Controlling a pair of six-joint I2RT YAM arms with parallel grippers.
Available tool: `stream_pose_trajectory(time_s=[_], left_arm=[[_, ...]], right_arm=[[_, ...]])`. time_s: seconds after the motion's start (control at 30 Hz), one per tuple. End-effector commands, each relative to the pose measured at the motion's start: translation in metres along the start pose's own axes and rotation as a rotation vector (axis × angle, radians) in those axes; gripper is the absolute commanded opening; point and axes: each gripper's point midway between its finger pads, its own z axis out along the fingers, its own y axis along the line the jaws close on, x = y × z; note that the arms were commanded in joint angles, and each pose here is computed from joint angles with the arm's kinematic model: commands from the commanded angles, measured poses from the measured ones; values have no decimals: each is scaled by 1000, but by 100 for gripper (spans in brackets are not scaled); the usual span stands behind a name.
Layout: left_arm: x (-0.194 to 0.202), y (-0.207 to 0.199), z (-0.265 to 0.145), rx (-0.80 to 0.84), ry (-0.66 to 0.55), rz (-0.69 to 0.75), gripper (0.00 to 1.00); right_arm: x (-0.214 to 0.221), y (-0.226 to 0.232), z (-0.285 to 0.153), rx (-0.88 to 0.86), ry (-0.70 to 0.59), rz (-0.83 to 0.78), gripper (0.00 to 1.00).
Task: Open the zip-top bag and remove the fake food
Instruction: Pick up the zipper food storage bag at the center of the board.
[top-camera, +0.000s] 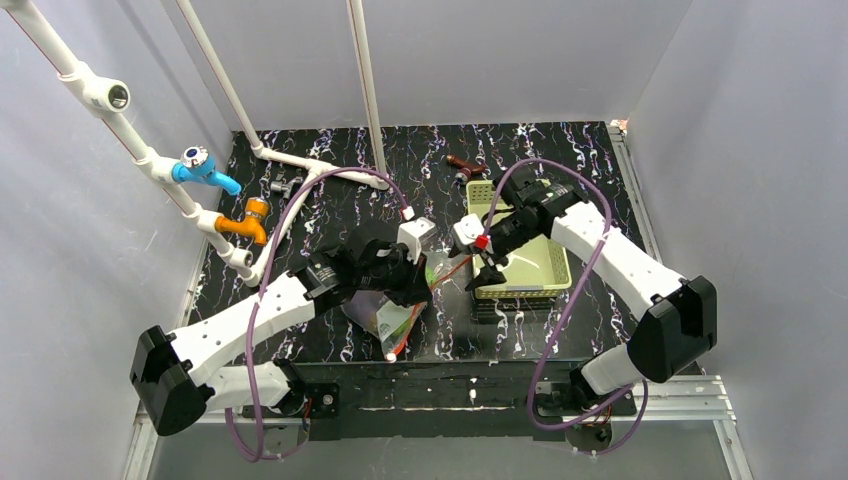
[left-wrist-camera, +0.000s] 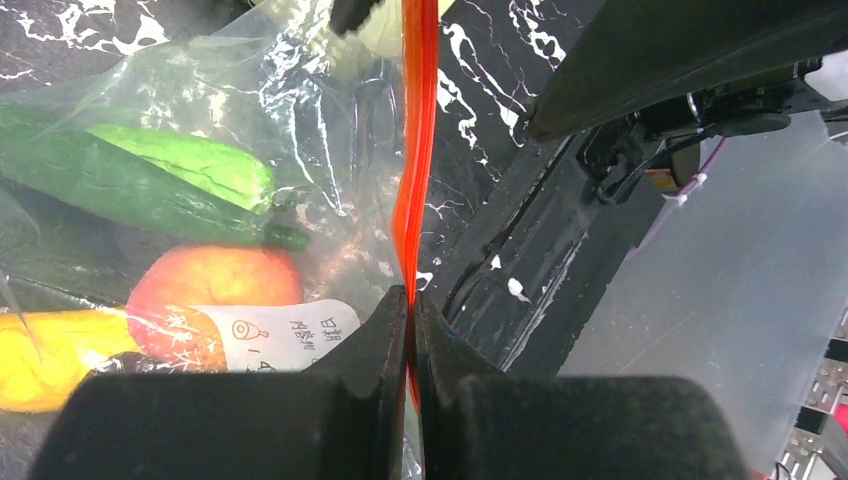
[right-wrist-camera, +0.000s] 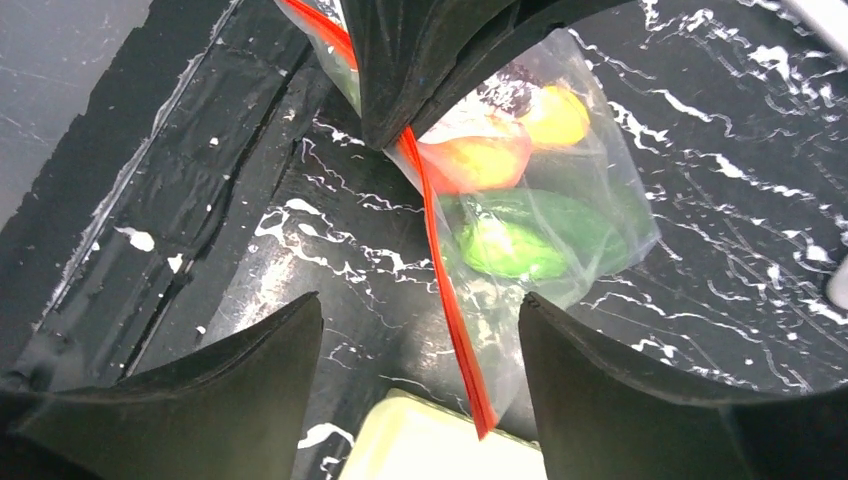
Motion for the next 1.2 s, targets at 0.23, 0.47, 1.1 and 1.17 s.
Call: stream_pose_trajectory(time_s=[0.23,0.47,1.1,1.17], left_arm=[[-13,-12,-10,97,-88,-66,0],[-12,-7,-12,84,-96,-89,0],[-29,6,-69,-45,-226,-39,95],[-30,9,-83,-83,-244,-14,98]], right_arm=[[12,-7,20,56,59,52,25],[8,-7,20,74,38,102,1],[7,-10,16,107,-69,245,1],[7,-12,15,111,-81,261,1]])
